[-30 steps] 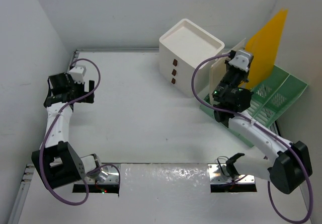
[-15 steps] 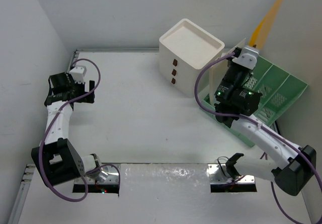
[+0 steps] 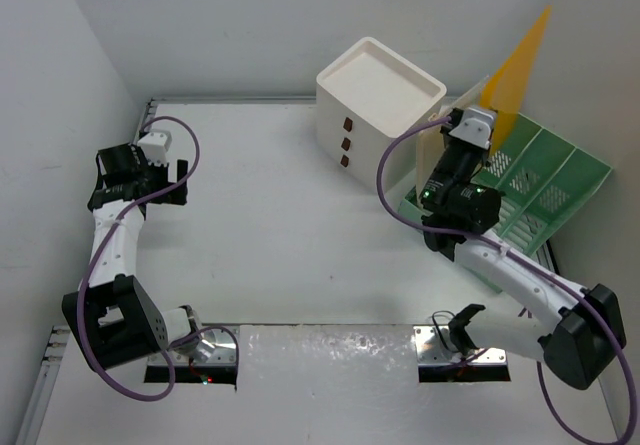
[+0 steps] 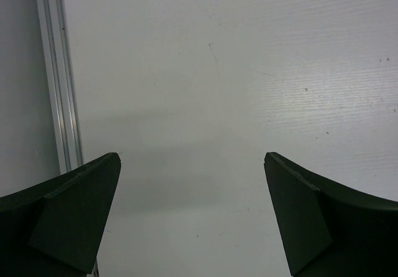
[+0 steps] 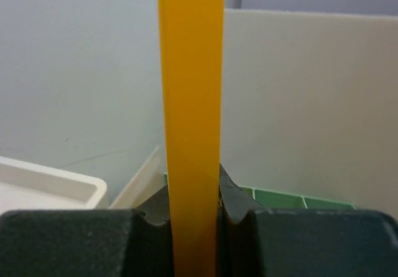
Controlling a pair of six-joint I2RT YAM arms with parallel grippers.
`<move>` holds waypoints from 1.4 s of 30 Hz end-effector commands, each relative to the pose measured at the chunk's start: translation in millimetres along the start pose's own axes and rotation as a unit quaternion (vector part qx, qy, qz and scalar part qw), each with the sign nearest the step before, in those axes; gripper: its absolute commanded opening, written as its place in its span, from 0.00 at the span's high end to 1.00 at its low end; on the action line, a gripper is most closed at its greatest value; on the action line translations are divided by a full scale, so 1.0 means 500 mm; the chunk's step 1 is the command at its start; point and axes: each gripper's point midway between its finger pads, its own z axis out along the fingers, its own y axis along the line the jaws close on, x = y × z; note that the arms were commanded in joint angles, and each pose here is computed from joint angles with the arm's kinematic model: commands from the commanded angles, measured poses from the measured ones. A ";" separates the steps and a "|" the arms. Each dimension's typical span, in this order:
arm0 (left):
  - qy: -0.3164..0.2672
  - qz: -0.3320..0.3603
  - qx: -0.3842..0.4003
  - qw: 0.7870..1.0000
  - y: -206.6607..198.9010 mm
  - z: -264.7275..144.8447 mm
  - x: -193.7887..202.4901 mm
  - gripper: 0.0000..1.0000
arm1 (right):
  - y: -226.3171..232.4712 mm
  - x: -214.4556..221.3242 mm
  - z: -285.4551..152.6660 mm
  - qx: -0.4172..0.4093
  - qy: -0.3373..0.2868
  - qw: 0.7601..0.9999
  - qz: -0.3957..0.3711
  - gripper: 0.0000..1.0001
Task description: Organize the desk
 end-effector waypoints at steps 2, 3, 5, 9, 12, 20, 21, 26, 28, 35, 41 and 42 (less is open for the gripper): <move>-0.019 0.013 -0.013 1.000 0.017 -0.008 -0.024 0.01 | -0.043 0.029 0.011 0.035 0.000 0.997 0.068 1.00; -0.018 0.013 -0.015 1.000 0.018 -0.009 -0.024 0.01 | -0.033 0.057 0.007 0.028 0.009 0.997 0.075 1.00; -0.018 0.013 -0.015 1.000 0.018 -0.010 -0.024 0.00 | -0.036 0.088 0.001 0.026 0.006 0.996 0.091 1.00; -0.017 0.015 -0.014 1.000 0.016 -0.012 -0.021 0.00 | -0.034 0.118 -0.013 0.019 -0.003 0.994 0.105 1.00; -0.015 0.017 -0.018 1.000 0.018 -0.012 -0.017 0.00 | -0.029 0.138 -0.023 0.014 -0.009 0.994 0.106 1.00; -0.009 0.018 -0.021 1.000 0.019 -0.011 -0.008 0.00 | -0.047 0.210 -0.058 0.023 -0.016 0.995 0.093 1.00; -0.009 0.018 -0.022 1.000 0.020 -0.011 -0.008 0.00 | -0.047 0.219 -0.059 0.025 -0.012 0.995 0.092 1.00; -0.010 0.017 -0.023 1.000 0.020 -0.007 -0.007 0.00 | -0.042 0.283 -0.069 0.037 0.022 0.994 0.104 1.00; -0.011 0.017 -0.022 1.000 0.020 -0.008 -0.007 0.00 | -0.043 0.306 -0.075 0.049 0.037 0.990 0.126 1.00; -0.007 0.017 -0.022 1.000 0.020 -0.005 -0.002 0.00 | -0.058 0.347 -0.086 0.099 0.067 0.975 0.185 1.00; -0.007 0.019 -0.022 1.000 0.020 -0.002 0.001 0.00 | -0.054 0.366 -0.106 0.073 0.073 0.979 0.177 0.53; -0.007 0.019 -0.023 1.000 0.021 -0.002 0.001 0.00 | -0.056 0.361 -0.107 0.066 0.074 0.981 0.168 0.32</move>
